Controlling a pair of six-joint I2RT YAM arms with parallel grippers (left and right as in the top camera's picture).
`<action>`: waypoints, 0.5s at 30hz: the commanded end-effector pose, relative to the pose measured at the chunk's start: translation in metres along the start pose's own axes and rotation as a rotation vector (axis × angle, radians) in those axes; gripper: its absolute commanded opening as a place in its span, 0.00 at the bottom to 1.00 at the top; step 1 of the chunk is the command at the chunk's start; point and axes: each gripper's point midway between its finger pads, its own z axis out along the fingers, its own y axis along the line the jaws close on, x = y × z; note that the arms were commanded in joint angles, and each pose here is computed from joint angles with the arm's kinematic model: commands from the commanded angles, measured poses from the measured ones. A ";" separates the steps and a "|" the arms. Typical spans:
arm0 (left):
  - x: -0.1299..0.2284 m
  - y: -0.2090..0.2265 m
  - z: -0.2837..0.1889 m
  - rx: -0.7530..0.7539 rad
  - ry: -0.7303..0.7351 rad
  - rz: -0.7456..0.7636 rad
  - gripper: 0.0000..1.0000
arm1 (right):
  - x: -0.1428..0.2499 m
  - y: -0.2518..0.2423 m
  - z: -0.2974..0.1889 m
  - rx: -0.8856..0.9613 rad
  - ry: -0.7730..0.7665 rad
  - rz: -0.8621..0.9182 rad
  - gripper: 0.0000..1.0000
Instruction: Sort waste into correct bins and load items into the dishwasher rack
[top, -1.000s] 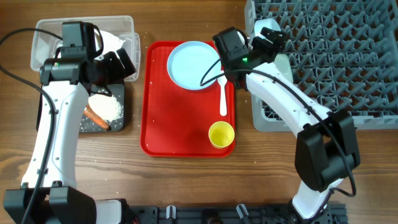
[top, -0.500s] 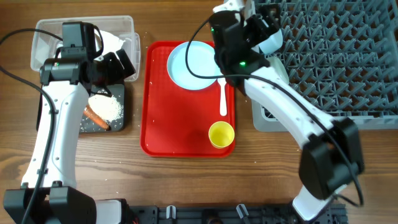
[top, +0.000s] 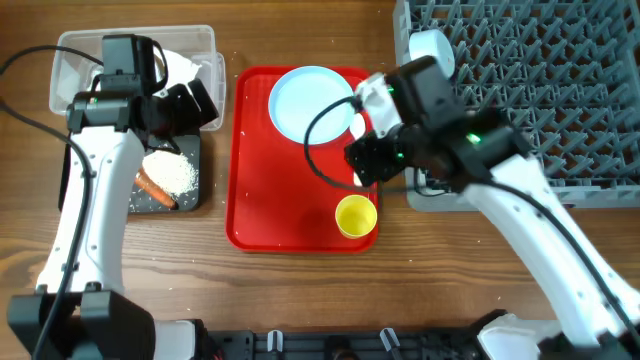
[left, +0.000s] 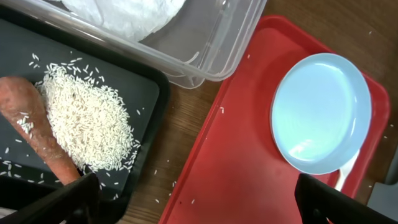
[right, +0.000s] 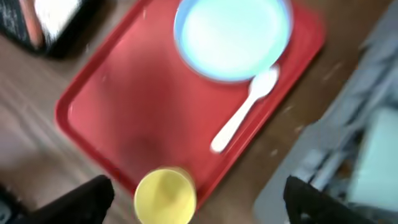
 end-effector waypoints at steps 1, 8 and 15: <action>0.003 0.005 0.014 -0.025 0.043 -0.010 1.00 | 0.022 0.007 0.036 -0.067 0.160 0.085 0.74; 0.082 -0.065 0.007 0.189 0.286 0.352 1.00 | 0.008 -0.030 0.029 -0.020 0.082 0.323 0.69; 0.200 -0.148 -0.007 0.306 0.403 0.909 1.00 | 0.024 -0.129 -0.021 0.095 -0.042 0.585 0.71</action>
